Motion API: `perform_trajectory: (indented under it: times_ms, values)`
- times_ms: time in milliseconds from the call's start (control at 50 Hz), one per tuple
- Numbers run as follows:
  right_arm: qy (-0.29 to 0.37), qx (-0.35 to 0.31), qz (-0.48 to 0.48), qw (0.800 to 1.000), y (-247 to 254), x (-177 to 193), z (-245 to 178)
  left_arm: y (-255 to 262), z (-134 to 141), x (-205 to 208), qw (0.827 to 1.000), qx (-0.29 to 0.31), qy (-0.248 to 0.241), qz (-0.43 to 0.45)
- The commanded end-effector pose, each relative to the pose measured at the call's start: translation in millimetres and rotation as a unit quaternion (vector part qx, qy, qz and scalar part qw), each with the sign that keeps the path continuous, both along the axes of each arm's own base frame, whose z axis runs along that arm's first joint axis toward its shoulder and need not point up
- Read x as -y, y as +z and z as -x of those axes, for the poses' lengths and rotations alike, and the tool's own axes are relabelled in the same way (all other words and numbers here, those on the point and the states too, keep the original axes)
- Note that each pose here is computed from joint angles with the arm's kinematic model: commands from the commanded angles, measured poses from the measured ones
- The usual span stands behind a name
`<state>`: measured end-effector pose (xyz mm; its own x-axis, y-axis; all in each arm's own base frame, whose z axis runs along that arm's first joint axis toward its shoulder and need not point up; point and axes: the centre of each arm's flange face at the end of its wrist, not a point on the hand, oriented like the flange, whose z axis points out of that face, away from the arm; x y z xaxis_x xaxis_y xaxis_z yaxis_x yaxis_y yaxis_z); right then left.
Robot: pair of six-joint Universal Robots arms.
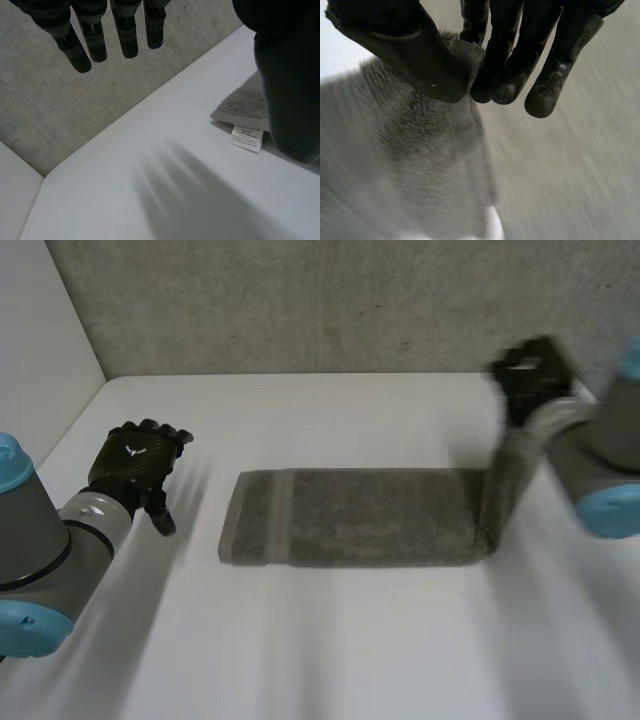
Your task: Fold the towel.
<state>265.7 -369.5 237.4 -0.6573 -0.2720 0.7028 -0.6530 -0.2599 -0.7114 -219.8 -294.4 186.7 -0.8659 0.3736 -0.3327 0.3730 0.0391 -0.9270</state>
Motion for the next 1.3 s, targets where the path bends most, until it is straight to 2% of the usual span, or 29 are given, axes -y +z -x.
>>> perform_trajectory:
  times_ms: [20,40,80,100,140,280,380,420,460,480,520,680,880,960,1040,1120,1160,1180,1220,1240,1280,1300]
  values:
    - [0.201,-0.001,-0.015,0.979,-34.9,-104.8,-141.9,3.2,0.0,3.3,1.000,-0.002,0.002,0.006]
    - [0.201,-0.001,-0.015,0.979,-35.0,-105.1,-142.1,3.2,0.0,3.3,1.000,-0.002,0.002,0.006]
    - [0.256,-0.011,-0.030,0.966,-61.6,-142.4,-175.2,4.5,0.8,4.3,1.000,-0.003,0.001,0.009]
    - [0.256,-0.011,-0.030,0.966,-61.8,-142.6,-175.3,4.5,0.8,4.3,1.000,-0.003,0.001,0.009]
    - [0.296,-0.019,-0.044,0.954,-81.5,-164.2,-191.0,5.2,0.9,5.2,1.000,-0.003,0.002,0.011]
    - [0.326,-0.013,-0.067,0.943,-92.8,-169.3,-195.3,2.9,2.6,6.7,1.000,-0.004,0.000,0.008]
    - [0.302,0.027,-0.093,0.948,-71.1,-159.6,-181.6,-1.2,6.6,5.4,1.000,-0.002,-0.007,0.003]
    - [0.283,0.040,-0.111,0.952,-61.8,-152.3,-168.7,-2.7,8.1,4.6,1.000,-0.002,-0.009,0.002]
    - [0.233,0.052,-0.142,0.961,-53.0,-127.5,-133.3,-5.4,11.3,2.4,1.000,-0.001,-0.014,-0.002]
    - [0.232,0.052,-0.142,0.961,-53.0,-127.4,-133.1,-5.4,11.4,2.4,1.000,-0.001,-0.014,-0.002]
    - [0.191,0.045,-0.169,0.966,-58.7,-114.5,-101.2,-7.9,18.9,-2.2,1.000,0.001,-0.027,-0.005]
    - [0.113,0.020,-0.234,0.965,-93.9,-105.5,-38.2,-10.1,27.8,-7.9,0.999,0.001,-0.041,-0.007]
    - [0.097,-0.024,-0.227,0.969,-117.2,-100.7,-21.8,-10.7,30.8,-10.4,0.999,0.001,-0.046,-0.008]
    - [0.090,-0.038,-0.203,0.974,-110.6,-96.4,-23.4,-10.1,30.7,-10.4,0.999,0.001,-0.045,-0.007]
    - [0.074,-0.068,-0.129,0.987,-84.1,-80.8,-31.9,-6.5,30.0,-9.9,0.999,0.000,-0.043,-0.002]
    - [0.122,-0.087,-0.081,0.985,-69.0,-96.7,-65.5,-3.1,30.7,-9.6,0.999,-0.003,-0.043,0.003]
    - [0.204,-0.106,-0.036,0.973,-65.4,-129.9,-113.1,2.1,31.7,-7.1,0.999,-0.005,-0.042,0.012]
    - [0.205,-0.106,-0.036,0.972,-65.4,-130.1,-113.3,2.1,31.7,-7.1,0.999,-0.005,-0.042,0.012]
    - [0.286,-0.124,-0.008,0.950,-73.1,-163.9,-150.1,6.0,31.8,-4.5,0.999,-0.010,-0.039,0.017]
    - [0.286,-0.124,-0.008,0.950,-73.1,-164.1,-150.3,6.0,31.8,-4.5,0.999,-0.010,-0.039,0.017]
    - [0.373,-0.142,0.007,0.917,-90.6,-196.8,-175.3,9.3,31.5,-1.5,0.999,-0.021,-0.035,0.019]
    - [0.373,-0.142,0.007,0.917,-90.7,-197.0,-175.4,9.3,31.5,-1.5,0.999,-0.021,-0.035,0.019]
